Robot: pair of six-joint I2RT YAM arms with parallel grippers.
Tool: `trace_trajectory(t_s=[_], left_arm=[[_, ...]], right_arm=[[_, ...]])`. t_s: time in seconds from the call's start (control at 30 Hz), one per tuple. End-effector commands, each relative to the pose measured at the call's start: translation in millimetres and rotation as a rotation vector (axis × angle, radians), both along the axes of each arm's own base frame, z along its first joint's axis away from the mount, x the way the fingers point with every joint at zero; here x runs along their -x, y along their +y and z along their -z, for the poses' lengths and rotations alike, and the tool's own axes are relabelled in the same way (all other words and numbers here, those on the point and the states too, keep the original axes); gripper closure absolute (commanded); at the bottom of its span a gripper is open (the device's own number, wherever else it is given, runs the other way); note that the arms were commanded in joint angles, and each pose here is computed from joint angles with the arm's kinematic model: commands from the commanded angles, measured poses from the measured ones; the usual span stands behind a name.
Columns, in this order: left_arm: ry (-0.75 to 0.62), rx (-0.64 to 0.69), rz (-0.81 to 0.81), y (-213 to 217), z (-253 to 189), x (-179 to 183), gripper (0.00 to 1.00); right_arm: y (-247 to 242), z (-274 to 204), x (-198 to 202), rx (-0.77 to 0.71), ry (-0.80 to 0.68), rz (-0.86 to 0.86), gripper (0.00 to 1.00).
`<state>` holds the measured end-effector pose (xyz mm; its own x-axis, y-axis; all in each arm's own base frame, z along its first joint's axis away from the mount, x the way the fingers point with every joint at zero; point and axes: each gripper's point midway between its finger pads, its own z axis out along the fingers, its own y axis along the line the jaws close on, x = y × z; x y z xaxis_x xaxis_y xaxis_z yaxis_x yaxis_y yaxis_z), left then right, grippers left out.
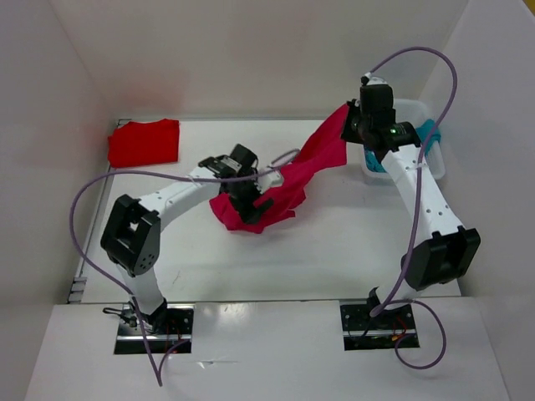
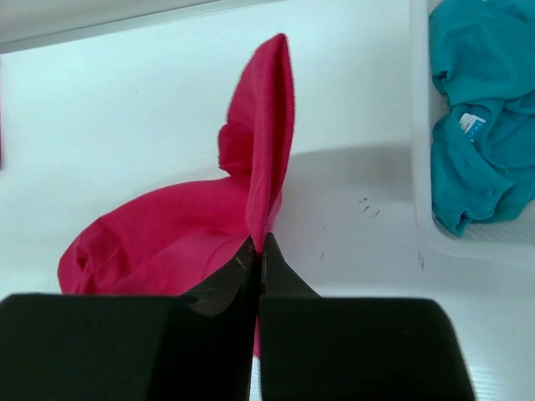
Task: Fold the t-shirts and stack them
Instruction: Flatten out the tshirt
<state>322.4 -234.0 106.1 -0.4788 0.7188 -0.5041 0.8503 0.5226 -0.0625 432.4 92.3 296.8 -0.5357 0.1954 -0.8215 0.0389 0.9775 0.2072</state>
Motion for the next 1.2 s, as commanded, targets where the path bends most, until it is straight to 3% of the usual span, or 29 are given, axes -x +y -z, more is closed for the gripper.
trace_trajectory(t_s=[0.0,0.27,0.33,0.37,0.4,0.43,0.47,0.6,0.67,0.7,0.73,0.8,0.87,1.0,1.07,1.1,1.17], left_arm=[[-0.077,-0.153,0.017,2.6,33.0,-6.1,0.01],[-0.228,-0.343,-0.069,15.6,63.1,-28.9,0.03],[-0.274,-0.341,-0.121,20.3,46.9,-44.9,0.33],[-0.284,-0.332,-0.139,24.7,32.6,-48.9,0.66],[-0.307,-0.321,-0.176,36.8,17.6,-61.7,0.87],[-0.364,-0.267,-0.19,36.4,-17.0,-72.8,0.97],[-0.392,-0.246,-0.187,40.0,-34.9,-77.8,1.0],[-0.525,-0.241,-0.072,51.4,-108.4,-79.0,1.0],[-0.521,-0.248,0.05,51.5,-130.6,-64.0,0.95],[-0.504,-0.236,0.108,50.1,-137.9,-53.5,0.89],[-0.377,-0.217,0.228,48.9,-126.6,-21.1,0.7],[-0.321,-0.219,0.432,44.2,-127.1,11.0,0.59],[-0.264,-0.237,0.501,49.8,-118.2,35.7,0.51],[-0.255,-0.303,0.437,65.3,-86.3,17.8,0.44],[-0.273,-0.297,0.283,80.7,-80.3,-9.9,0.39],[-0.324,-0.277,0.206,79.9,-79.1,-36.0,0.31],[-0.347,-0.268,0.022,106.3,-80.0,-72.8,0.28]], right_arm=[[1.9,-1.3,2.4,-0.04,-0.008,-0.007,1.0],[-4.5,-17.7,15.8,-0.048,-0.04,-0.001,1.0],[-4.7,-21.0,16.7,-0.049,-0.041,-0.001,1.0],[-9.3,-30.5,17.0,-0.053,-0.064,0.009,1.0],[-9.2,-37.2,16.3,-0.056,-0.079,0.009,1.0],[-14.3,-37.3,15.3,-0.055,-0.079,0.021,1.0],[-14.6,-43.7,14.7,-0.05,-0.095,0.016,1.0],[-24.8,-58.7,17.4,-0.024,-0.124,0.04,1.0],[-27.7,-60.1,20.9,-0.009,-0.124,0.044,1.0],[-29.3,-60.1,20.7,-0.005,-0.125,0.052,1.0],[-29.7,-63.7,22.9,-0.007,-0.134,0.052,1.0],[-31.8,-68.0,25.3,-0.005,-0.145,0.06,1.0],[-32.6,-67.5,27.7,0.004,-0.146,0.056,1.0],[-36.3,-63.0,27.3,0.006,-0.135,0.065,1.0],[-34.1,-63.0,27.5,-0.007,-0.134,0.06,1.0],[-32.0,-59.0,27.9,-0.011,-0.124,0.049,1.0],[-29.5,-52.2,25.0,-0.021,-0.11,0.045,1.0]])
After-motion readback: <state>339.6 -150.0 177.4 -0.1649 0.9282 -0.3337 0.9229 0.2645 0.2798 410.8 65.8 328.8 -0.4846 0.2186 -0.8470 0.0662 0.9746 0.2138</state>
